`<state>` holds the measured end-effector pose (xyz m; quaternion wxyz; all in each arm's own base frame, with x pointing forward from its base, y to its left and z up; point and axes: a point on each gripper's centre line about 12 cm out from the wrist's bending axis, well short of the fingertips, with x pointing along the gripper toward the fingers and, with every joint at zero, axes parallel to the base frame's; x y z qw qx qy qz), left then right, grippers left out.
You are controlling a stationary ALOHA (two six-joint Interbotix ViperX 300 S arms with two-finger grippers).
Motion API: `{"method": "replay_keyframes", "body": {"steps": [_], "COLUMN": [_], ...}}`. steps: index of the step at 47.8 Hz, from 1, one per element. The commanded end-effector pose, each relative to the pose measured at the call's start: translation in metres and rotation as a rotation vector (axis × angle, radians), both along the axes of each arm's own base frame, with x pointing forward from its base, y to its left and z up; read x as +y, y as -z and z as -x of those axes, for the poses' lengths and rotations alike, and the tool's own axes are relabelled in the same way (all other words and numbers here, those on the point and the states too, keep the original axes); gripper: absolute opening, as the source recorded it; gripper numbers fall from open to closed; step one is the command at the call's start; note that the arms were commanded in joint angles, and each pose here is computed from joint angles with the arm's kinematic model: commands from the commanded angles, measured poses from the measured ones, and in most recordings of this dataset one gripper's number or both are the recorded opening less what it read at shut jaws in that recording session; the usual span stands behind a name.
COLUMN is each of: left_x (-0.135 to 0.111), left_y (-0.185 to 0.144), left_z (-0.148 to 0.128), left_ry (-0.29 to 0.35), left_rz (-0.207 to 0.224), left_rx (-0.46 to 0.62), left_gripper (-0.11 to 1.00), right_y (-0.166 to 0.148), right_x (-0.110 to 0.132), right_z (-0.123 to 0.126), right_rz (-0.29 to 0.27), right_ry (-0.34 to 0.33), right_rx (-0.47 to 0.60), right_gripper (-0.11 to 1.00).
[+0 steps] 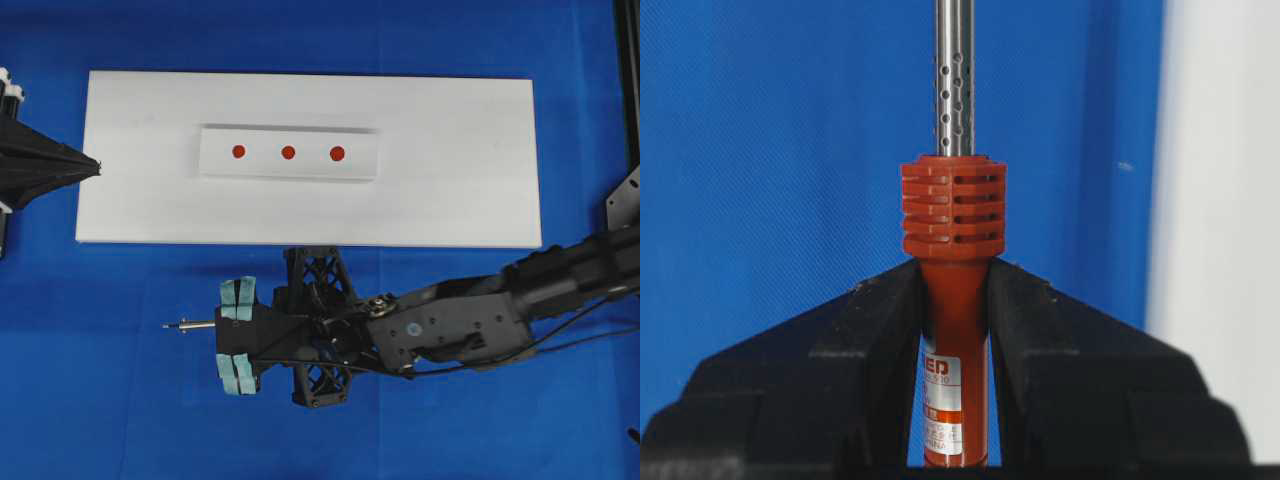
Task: Touch the tip of the soldering iron to the mark.
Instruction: 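Lift the iron and carry it back to the table front, then lower the iron onto the table and open the right gripper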
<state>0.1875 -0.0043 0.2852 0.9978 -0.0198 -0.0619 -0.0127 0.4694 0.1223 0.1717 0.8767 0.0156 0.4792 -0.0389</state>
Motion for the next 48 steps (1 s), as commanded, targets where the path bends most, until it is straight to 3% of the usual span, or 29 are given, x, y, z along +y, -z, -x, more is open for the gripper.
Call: {"method": "replay_keyframes", "body": {"steps": [1, 11, 25, 48], "left_x": [-0.001, -0.001, -0.001, -0.001], "left_y": [-0.003, -0.002, -0.002, -0.004], "left_z": [-0.001, -0.001, -0.001, -0.001], "left_ry": [0.003, 0.003, 0.003, 0.003], "left_rz": [-0.001, -0.001, -0.001, -0.001], "left_rx": [-0.008, -0.005, -0.005, -0.009], "left_gripper": [0.0, 0.0, 0.0, 0.0], "right_y": [0.0, 0.033, 0.054, 0.059], "right_x": [0.002, 0.002, 0.003, 0.003], "right_z": [-0.004, 0.003, 0.004, 0.004], "right_rz": [-0.034, -0.051, -0.088, -0.095], "right_ry": [-0.006, 0.0, -0.024, -0.022], "right_rx": [-0.041, 0.0, -0.034, -0.028], "right_gripper": [0.07, 0.07, 0.07, 0.07]}}
